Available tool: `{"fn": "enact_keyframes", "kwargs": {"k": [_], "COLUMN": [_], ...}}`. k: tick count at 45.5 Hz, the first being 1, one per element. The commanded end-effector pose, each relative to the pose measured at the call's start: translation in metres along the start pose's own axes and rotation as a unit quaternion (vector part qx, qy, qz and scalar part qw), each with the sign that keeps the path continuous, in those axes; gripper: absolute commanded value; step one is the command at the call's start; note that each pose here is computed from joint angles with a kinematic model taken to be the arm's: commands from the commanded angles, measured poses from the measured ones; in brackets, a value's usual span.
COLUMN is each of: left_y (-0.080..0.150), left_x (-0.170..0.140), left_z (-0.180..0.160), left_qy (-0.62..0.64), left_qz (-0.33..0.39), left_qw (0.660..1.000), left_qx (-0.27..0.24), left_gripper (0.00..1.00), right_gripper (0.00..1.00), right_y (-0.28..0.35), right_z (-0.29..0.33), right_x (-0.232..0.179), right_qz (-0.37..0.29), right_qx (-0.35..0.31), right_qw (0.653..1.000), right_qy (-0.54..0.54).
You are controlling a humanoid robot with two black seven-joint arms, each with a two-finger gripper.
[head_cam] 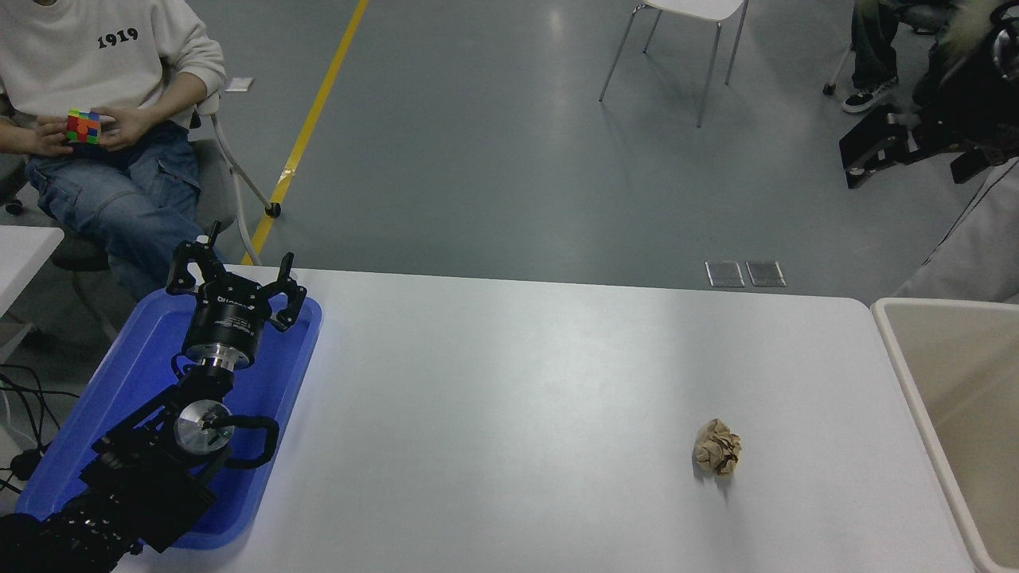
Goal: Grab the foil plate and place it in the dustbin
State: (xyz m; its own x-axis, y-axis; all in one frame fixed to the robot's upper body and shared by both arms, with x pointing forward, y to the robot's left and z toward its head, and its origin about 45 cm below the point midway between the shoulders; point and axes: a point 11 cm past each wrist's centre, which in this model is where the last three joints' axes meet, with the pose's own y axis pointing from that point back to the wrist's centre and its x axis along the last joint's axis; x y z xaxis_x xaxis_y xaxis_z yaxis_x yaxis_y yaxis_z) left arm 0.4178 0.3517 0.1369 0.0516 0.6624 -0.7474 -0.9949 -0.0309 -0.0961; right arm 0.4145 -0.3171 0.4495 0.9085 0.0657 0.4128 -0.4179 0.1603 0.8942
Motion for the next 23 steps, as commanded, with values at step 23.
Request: {"fn": "enact_keyframes", "kwargs": {"k": [23], "left_y": [0.000], "left_x": [0.000], "left_z": [0.000], "left_qy": [0.000], "left_qz": [0.000], "left_qw": [1.000], "left_qx": [0.000], "left_gripper": [1.00], "right_gripper": [1.00], "right_y": [0.032], "right_z": [-0.022], "right_x": [0.011], "right_qz": [0.031], "right_qx": [0.010], "right_qw": [0.999], "right_qy": [0.025]}}
